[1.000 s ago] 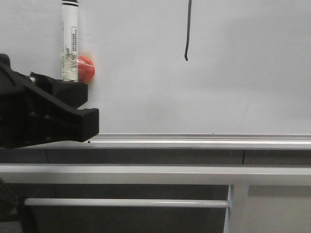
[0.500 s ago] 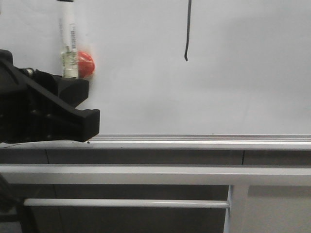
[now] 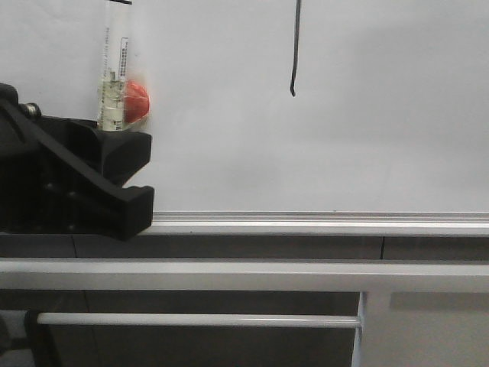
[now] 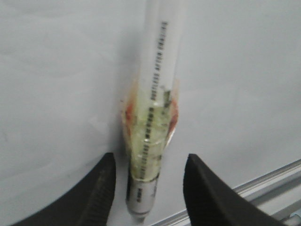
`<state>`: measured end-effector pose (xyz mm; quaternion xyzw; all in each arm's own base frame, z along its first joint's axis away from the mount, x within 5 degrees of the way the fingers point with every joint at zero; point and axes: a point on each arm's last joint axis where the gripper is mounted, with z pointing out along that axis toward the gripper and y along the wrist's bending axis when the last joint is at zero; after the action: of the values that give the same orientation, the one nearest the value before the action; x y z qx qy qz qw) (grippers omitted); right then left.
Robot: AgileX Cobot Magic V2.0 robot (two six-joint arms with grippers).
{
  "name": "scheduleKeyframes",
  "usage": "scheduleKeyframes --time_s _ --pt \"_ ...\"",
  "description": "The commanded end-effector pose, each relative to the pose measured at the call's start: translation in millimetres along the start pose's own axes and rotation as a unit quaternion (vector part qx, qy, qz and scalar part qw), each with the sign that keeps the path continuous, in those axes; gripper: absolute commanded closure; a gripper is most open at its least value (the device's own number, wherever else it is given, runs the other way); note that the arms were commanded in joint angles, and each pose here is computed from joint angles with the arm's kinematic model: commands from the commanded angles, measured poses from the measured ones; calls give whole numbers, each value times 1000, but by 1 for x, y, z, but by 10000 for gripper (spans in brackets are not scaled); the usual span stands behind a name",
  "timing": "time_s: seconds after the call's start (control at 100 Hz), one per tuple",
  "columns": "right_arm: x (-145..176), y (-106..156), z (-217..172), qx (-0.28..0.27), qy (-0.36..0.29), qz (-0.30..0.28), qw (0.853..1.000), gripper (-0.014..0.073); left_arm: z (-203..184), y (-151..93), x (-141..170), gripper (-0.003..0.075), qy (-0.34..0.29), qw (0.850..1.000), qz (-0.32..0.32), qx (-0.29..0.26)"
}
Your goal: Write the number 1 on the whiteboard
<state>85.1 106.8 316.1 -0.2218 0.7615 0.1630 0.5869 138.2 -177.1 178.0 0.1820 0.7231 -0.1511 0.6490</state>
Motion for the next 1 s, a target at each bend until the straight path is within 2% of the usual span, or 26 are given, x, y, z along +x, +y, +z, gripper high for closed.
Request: scheduleKeyframes --time_s 0.0,0.24,0.39,0.57,0.62,0.69,0.78,0.9,0.99 --pt "-11 0 -2 -7 -31 -15 999 659 -4 5 -28 351 -133 991 -15 -22" --pt "-11 -1 -2 -1 -30 -15 999 659 -8 9 -30 348 -135 990 -27 -29" --pt "-11 -1 -2 -1 -30 -15 999 659 -21 20 -33 348 -144 988 -36 -31" --pt "-11 -1 -2 1 -29 -15 999 659 -42 23 -44 365 -179 983 -48 14" --pt "-11 -1 -2 1 -29 -15 999 659 -48 21 -47 407 -189 980 -48 31" --pt "-11 -1 -2 1 -29 -15 999 659 -57 20 -49 520 -205 977 -27 58" --pt "-11 -1 -2 1 -29 -15 999 659 -68 22 -49 745 -214 973 -30 76" --pt "-11 -1 -2 2 -29 -22 999 659 -79 33 -49 741 -225 971 -36 73" --pt "-11 -1 -2 3 -29 -49 998 659 -86 42 -49 741 -229 970 -45 62"
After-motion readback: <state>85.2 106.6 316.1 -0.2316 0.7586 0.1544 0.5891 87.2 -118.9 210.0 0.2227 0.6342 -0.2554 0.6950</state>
